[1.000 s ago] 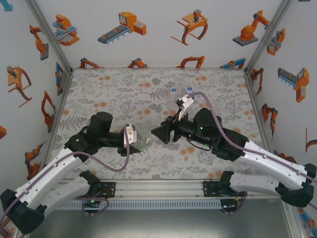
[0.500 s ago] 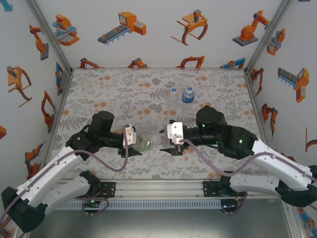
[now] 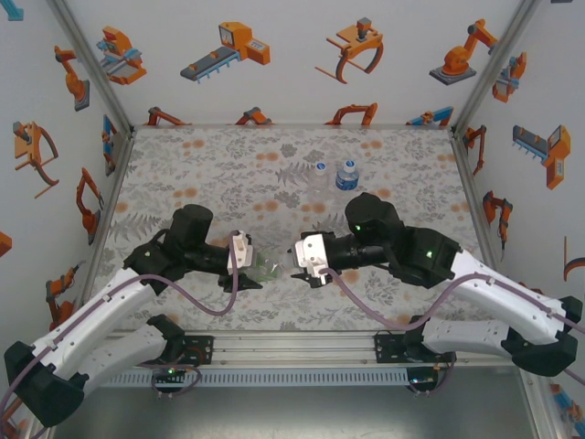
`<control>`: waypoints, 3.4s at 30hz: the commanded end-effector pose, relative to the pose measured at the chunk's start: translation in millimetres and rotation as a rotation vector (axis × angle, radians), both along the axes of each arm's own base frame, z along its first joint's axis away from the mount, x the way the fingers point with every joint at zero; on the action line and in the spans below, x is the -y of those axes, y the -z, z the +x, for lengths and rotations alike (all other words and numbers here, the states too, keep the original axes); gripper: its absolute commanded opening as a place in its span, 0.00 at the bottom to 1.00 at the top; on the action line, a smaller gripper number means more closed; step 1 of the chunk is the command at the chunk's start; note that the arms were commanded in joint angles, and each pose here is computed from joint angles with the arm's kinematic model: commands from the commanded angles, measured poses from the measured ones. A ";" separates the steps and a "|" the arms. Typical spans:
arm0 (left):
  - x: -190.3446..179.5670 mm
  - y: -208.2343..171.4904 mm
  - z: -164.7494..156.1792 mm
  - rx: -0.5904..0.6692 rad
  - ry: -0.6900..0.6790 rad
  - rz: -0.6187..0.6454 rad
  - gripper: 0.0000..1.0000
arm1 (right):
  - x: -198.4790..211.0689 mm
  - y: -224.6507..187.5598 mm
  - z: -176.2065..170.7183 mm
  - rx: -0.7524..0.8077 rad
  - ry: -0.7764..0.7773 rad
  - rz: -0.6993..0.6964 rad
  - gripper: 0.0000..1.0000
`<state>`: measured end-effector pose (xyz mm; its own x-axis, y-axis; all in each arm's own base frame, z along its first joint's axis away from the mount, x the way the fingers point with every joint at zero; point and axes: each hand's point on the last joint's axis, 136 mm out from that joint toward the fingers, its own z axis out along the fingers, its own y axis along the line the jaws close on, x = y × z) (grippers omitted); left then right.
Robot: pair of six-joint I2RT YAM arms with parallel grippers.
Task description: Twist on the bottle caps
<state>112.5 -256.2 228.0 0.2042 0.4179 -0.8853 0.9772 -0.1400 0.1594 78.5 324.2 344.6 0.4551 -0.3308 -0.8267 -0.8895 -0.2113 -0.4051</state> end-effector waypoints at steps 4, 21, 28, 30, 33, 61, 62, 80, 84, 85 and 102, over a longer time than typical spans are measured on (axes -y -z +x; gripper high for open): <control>1.7 -15.1 -7.8 0.019 0.052 -0.034 0.00 | 0.1 -12.7 4.3 0.043 0.014 0.025 0.38; -0.2 -15.4 3.8 0.057 -0.015 -0.017 0.00 | 3.8 -6.5 84.1 -0.810 0.747 0.348 0.00; -2.5 -15.6 12.8 0.092 -0.070 -0.009 0.00 | 34.2 24.7 112.0 -1.383 1.184 0.499 0.00; -2.6 -16.1 13.7 0.095 -0.074 -0.009 0.00 | 32.4 27.3 112.9 -1.474 1.204 0.526 0.00; -2.1 -15.1 13.7 0.090 -0.074 -0.007 0.00 | 24.2 20.3 112.4 -1.539 1.168 0.549 0.00; 1.4 -12.7 -6.1 0.018 0.046 -0.019 0.00 | 12.8 -34.2 1.2 0.033 0.027 0.128 0.58; 1.5 -12.6 -6.4 0.017 0.047 -0.019 0.00 | 13.0 -32.2 -2.2 0.059 -0.004 0.123 0.57; 2.0 -11.8 -7.5 0.009 0.057 -0.019 0.00 | -1.3 -10.0 -5.0 0.042 -0.072 0.098 0.47; 1.9 -12.4 -8.3 0.010 0.061 -0.023 0.00 | -2.1 -1.5 -3.0 0.026 -0.064 0.065 0.46; 1.9 -12.4 -8.2 0.010 0.061 -0.023 0.00 | -2.3 0.7 -2.6 0.025 -0.061 0.058 0.46; 1.7 -14.2 -9.2 0.015 0.063 -0.028 0.00 | -7.9 2.9 19.6 -0.152 0.130 0.057 0.10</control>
<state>108.7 -255.7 226.3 0.1993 0.4236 -0.8836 0.9763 -0.1637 0.1418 86.9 327.8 341.4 0.4093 -0.3077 -0.8590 -0.9120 -0.1664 -0.3749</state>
